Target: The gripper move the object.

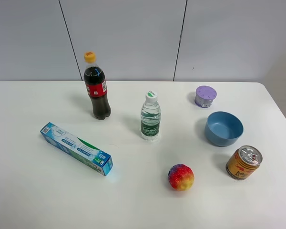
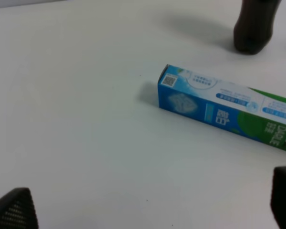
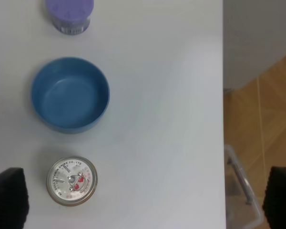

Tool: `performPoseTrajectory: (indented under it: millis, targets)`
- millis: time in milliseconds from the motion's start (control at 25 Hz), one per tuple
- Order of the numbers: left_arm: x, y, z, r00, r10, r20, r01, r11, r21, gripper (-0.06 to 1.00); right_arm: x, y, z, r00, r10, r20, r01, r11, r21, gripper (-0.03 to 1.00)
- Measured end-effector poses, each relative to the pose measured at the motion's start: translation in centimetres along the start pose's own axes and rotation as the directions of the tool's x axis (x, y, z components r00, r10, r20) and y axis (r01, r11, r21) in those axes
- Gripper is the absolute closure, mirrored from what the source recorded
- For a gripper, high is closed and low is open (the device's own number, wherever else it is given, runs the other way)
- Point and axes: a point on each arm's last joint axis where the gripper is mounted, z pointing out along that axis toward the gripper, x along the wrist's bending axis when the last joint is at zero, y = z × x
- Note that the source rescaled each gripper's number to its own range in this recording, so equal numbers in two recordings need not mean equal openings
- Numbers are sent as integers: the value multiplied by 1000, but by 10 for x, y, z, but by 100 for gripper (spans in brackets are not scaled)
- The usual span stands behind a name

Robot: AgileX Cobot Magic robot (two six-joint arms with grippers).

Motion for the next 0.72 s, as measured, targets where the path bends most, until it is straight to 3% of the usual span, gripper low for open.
performPoseTrajectory:
  millis: [160, 280, 720]
  targets:
    - [0, 0, 0, 1000, 0, 0, 0, 1000, 0, -6, 2, -26, -24, 1000, 17, 20, -15, 997, -80, -3]
    - [0, 0, 0, 1000, 0, 0, 0, 1000, 0, -6, 10, -51, -30, 998, 55, -27, -58, 993, -106, -3]
    - [0, 0, 0, 1000, 0, 0, 0, 1000, 0, -6, 37, -140, -9, 990, 77, -119, -93, 986, -136, -3]
